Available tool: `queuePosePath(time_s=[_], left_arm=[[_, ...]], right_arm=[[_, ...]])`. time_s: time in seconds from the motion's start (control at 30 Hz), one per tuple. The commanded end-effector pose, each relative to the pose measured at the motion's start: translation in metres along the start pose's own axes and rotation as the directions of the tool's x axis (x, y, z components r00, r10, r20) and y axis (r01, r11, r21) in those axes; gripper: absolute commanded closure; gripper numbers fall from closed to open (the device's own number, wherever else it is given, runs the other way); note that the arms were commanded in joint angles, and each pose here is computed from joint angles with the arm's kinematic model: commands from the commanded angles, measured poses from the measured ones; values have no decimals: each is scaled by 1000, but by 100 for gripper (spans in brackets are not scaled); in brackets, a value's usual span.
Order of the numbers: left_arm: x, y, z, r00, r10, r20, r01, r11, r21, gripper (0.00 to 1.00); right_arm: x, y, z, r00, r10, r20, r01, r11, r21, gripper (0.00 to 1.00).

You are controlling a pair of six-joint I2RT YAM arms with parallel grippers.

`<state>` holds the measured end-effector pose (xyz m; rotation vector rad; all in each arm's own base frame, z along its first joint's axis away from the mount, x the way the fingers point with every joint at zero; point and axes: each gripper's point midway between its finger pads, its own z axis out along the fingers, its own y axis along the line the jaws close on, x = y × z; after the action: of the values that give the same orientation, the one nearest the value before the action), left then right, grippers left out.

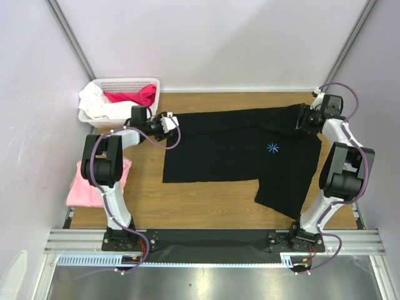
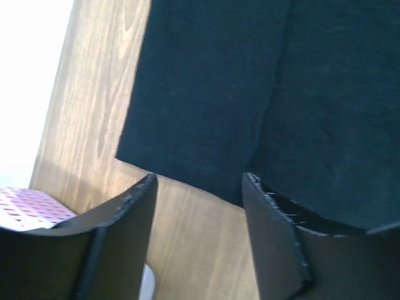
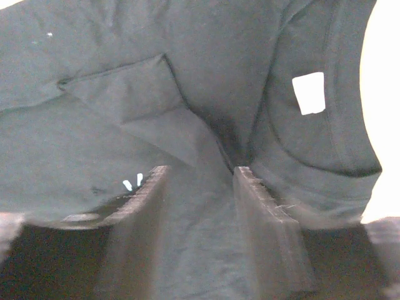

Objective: Fold and stack the t-shirts
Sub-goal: Fold the tshirt

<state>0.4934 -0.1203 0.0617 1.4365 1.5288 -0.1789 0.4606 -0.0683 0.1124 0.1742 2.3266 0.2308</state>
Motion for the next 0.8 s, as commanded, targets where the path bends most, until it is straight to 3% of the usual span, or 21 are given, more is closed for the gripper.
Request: queuePosePath(time_s=[0.0, 0.13, 0.2, 0.37, 0.5, 0.67, 0.77], left_arm=[[-44, 3, -16, 993, 33, 110, -34, 999, 5, 35], [-73, 8, -21, 984, -34, 176, 39, 999, -25, 32], [-94, 12, -25, 968, -91, 235, 102, 994, -31, 28], [-142, 26, -27, 925, -193, 327, 228, 971, -74, 21], [-164, 54, -19, 859, -356, 368, 439, 882, -172, 15], [-176, 62, 7, 811, -442, 384, 562, 772, -298, 10], [-181, 55, 17, 758, -496, 423, 635, 710, -306, 4]], right_arm=[[-28, 11, -19, 997, -32, 66, 34, 999, -40, 40], [-43, 20, -29, 994, -11, 109, 18, 997, -69, 21], [-55, 20, -35, 989, 15, 144, -7, 999, -53, 16], [-70, 17, -35, 970, 144, 194, -143, 990, -21, 14], [-71, 24, -11, 951, 224, 215, -228, 974, -5, 15], [-57, 31, 38, 936, 314, 158, -321, 947, 21, 17], [-56, 52, 57, 947, 285, 149, -285, 958, -24, 17]])
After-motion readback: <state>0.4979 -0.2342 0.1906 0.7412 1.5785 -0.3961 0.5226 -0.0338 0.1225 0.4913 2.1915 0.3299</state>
